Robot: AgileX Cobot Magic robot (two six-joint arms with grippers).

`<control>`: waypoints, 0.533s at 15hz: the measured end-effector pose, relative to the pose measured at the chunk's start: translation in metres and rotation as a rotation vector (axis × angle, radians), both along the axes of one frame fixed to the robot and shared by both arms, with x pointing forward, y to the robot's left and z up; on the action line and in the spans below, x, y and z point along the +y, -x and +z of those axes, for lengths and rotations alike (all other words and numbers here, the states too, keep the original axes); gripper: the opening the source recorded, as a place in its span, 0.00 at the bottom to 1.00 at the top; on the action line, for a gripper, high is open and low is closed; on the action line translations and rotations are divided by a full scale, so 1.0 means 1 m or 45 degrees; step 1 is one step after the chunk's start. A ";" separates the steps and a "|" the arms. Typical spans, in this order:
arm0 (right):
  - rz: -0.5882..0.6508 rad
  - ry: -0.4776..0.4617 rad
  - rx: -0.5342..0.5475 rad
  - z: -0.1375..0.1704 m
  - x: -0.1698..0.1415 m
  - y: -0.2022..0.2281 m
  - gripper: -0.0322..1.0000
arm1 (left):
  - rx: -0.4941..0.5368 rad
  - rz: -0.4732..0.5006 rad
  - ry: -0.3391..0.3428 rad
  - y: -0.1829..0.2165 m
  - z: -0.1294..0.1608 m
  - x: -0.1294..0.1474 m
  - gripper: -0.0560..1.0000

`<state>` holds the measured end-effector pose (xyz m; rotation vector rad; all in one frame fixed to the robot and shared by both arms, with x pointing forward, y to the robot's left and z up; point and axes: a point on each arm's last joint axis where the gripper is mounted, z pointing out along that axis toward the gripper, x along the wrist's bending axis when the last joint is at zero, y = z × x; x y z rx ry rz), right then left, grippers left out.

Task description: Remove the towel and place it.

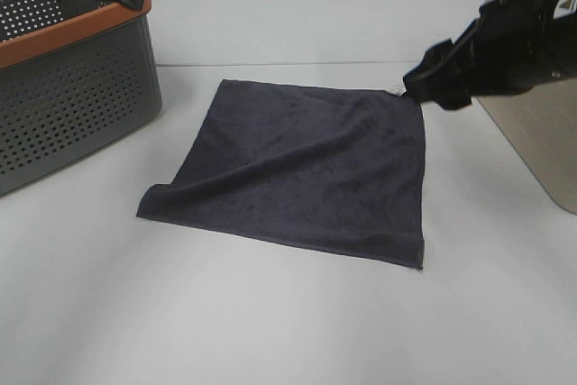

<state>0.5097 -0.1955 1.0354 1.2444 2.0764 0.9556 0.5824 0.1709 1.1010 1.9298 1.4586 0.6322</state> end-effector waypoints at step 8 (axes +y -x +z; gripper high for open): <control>-0.196 0.093 0.351 0.086 0.017 -0.068 0.63 | -0.036 0.093 -0.141 0.006 0.090 0.018 0.79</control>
